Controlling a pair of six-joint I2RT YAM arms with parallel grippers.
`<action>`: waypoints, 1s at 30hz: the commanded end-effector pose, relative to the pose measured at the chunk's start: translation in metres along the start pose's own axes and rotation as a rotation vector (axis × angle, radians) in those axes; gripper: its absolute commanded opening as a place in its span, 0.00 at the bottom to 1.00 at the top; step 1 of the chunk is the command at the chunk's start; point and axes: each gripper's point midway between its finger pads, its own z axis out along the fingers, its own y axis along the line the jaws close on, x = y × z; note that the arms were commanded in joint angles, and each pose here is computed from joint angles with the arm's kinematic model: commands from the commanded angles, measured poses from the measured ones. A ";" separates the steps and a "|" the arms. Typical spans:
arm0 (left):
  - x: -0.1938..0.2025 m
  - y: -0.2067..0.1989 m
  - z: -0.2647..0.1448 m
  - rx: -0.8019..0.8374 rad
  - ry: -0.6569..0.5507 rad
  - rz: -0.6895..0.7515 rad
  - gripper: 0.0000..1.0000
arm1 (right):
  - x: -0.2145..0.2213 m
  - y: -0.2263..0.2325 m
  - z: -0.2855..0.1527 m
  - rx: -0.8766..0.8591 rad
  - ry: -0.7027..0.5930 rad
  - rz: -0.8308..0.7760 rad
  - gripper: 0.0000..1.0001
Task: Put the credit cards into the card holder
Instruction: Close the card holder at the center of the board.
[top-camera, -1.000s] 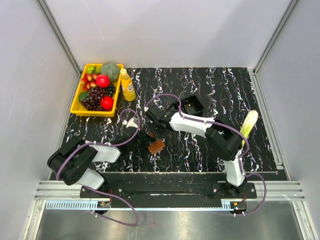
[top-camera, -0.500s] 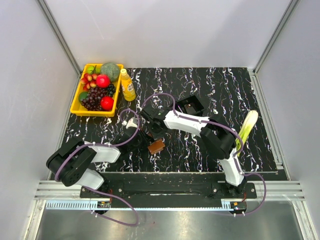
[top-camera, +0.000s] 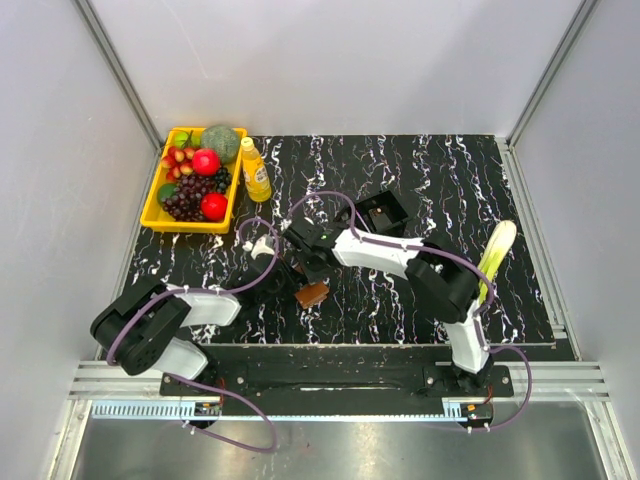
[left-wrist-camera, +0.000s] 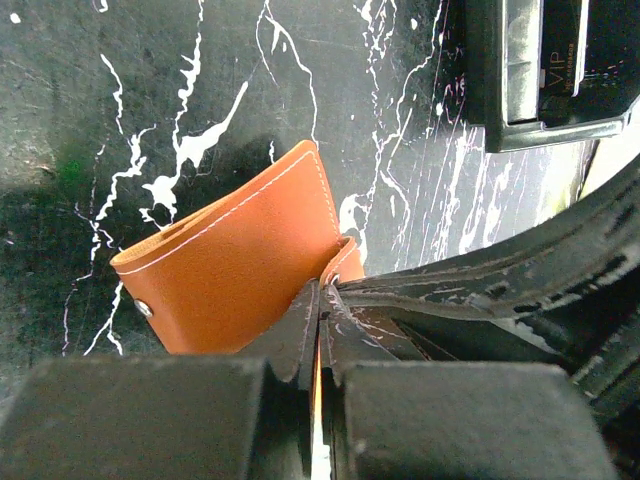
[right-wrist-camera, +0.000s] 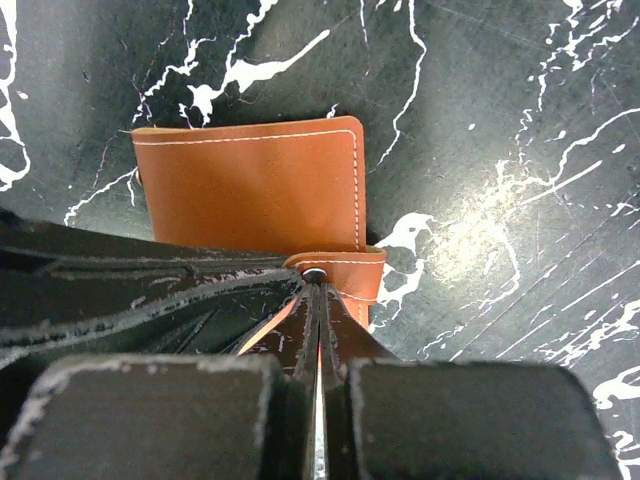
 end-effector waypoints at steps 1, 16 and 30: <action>0.070 0.158 -0.043 -0.573 0.260 0.103 0.00 | 0.046 0.042 0.045 -0.133 0.020 0.046 0.00; 0.075 0.169 -0.041 -0.643 0.295 0.110 0.00 | -0.039 0.003 -0.044 -0.025 -0.389 0.171 0.00; 0.076 0.165 -0.040 -0.613 0.300 0.113 0.00 | -0.060 -0.039 -0.053 0.061 -0.428 0.194 0.00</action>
